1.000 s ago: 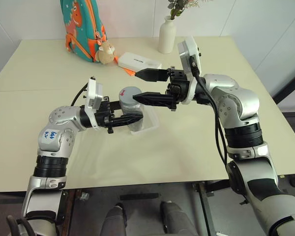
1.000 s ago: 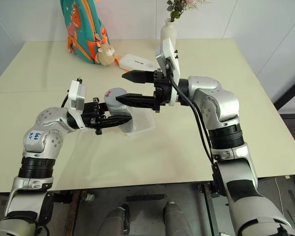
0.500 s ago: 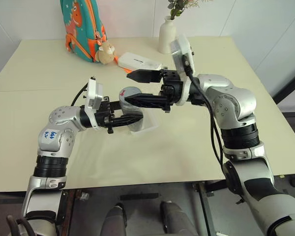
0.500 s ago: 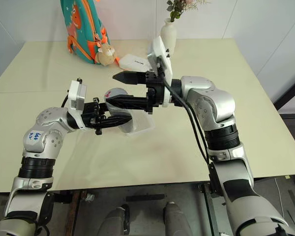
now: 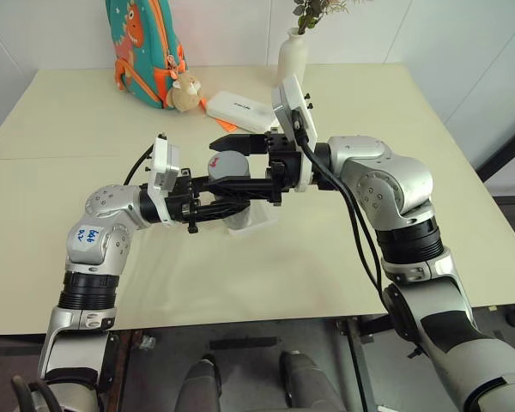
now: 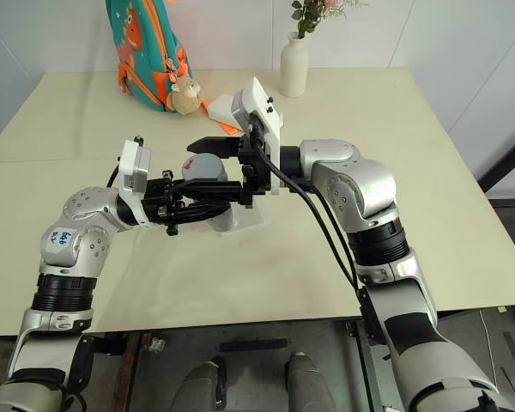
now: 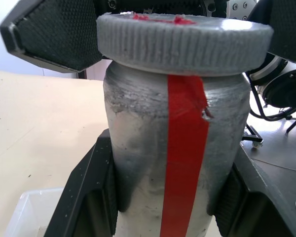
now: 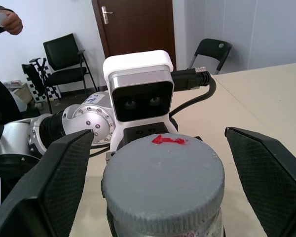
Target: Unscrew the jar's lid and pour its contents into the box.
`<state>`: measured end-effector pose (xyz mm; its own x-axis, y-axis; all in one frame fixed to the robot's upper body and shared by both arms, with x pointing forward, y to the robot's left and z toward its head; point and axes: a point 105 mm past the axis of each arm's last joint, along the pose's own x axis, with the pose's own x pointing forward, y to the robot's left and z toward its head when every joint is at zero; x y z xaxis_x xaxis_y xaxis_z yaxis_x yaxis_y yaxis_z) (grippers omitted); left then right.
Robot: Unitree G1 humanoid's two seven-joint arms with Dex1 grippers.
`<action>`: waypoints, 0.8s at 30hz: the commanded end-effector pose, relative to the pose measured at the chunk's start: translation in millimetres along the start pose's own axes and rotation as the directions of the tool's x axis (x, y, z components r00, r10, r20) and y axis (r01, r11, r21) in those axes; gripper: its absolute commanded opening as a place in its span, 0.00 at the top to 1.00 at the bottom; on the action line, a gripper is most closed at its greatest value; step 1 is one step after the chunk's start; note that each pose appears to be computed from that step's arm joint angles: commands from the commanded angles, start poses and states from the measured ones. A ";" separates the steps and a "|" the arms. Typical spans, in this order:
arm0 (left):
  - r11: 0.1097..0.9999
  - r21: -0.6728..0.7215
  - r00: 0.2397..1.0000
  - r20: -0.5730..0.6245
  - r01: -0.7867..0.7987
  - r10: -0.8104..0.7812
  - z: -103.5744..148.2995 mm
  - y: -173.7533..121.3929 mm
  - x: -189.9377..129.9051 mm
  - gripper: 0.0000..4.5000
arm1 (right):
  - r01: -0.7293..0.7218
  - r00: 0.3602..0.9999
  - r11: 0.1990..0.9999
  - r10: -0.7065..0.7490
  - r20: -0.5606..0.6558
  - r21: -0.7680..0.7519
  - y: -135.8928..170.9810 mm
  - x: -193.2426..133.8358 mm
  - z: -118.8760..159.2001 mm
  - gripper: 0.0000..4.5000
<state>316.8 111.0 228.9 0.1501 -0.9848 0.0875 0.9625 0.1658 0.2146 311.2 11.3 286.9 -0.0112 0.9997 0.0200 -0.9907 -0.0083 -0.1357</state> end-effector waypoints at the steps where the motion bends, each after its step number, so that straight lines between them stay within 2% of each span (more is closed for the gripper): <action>1: 0.998 0.066 1.000 0.015 0.023 -0.024 15.7 -2.8 3.2 0.57 | -0.004 0.999 0.998 0.007 0.042 -0.065 3.3 0.4 17.5 0.00; 3: 0.997 0.067 1.000 0.015 0.023 -0.024 15.8 -2.8 3.2 0.57 | 0.001 0.999 0.998 0.001 0.041 -0.066 2.8 0.7 16.8 0.00; 4: 0.997 0.068 1.000 0.015 0.023 -0.024 16.0 -2.6 3.2 0.57 | -0.005 0.999 0.998 0.008 0.042 -0.068 4.0 1.0 16.7 0.04; 6: 0.997 0.069 1.000 0.014 0.021 -0.022 16.4 -2.2 2.8 0.57 | -0.016 0.999 0.998 0.019 0.045 -0.068 6.3 1.6 16.7 0.15; 10: 0.997 0.073 1.000 0.010 0.019 -0.019 17.8 -1.6 1.7 0.57 | -0.026 0.998 0.997 0.029 0.048 -0.070 8.9 2.1 17.5 0.43; 12: 0.997 0.075 1.000 0.009 0.015 -0.016 18.3 -1.0 1.0 0.57 | -0.019 0.997 0.998 0.023 0.072 -0.059 8.5 1.5 21.1 0.43; 16: 0.997 0.072 1.000 0.008 0.008 -0.008 16.9 -1.7 -0.8 0.57 | -0.023 0.976 0.998 0.011 0.220 0.053 9.2 -4.2 42.3 0.43; 20: 0.998 0.068 1.000 0.002 0.000 0.000 15.0 -3.1 -3.5 0.57 | -0.067 0.904 0.979 -0.023 0.427 0.195 10.6 -21.0 74.4 0.43; 23: 0.998 0.066 1.000 -0.003 -0.007 0.007 14.3 -3.2 -5.4 0.57 | -0.034 0.884 0.980 -0.061 0.463 0.195 12.8 -34.4 80.9 0.43; 24: 0.998 0.067 1.000 -0.004 -0.011 0.011 14.5 -3.1 -6.5 0.57 | 0.043 0.891 0.983 -0.118 0.439 0.177 9.1 -43.0 75.1 0.43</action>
<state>314.2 115.6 234.0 0.1623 -0.9833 0.0827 0.9555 0.1775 0.2357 297.4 -22.7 353.7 0.0287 0.8935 0.4481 -0.9962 -0.0114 0.0865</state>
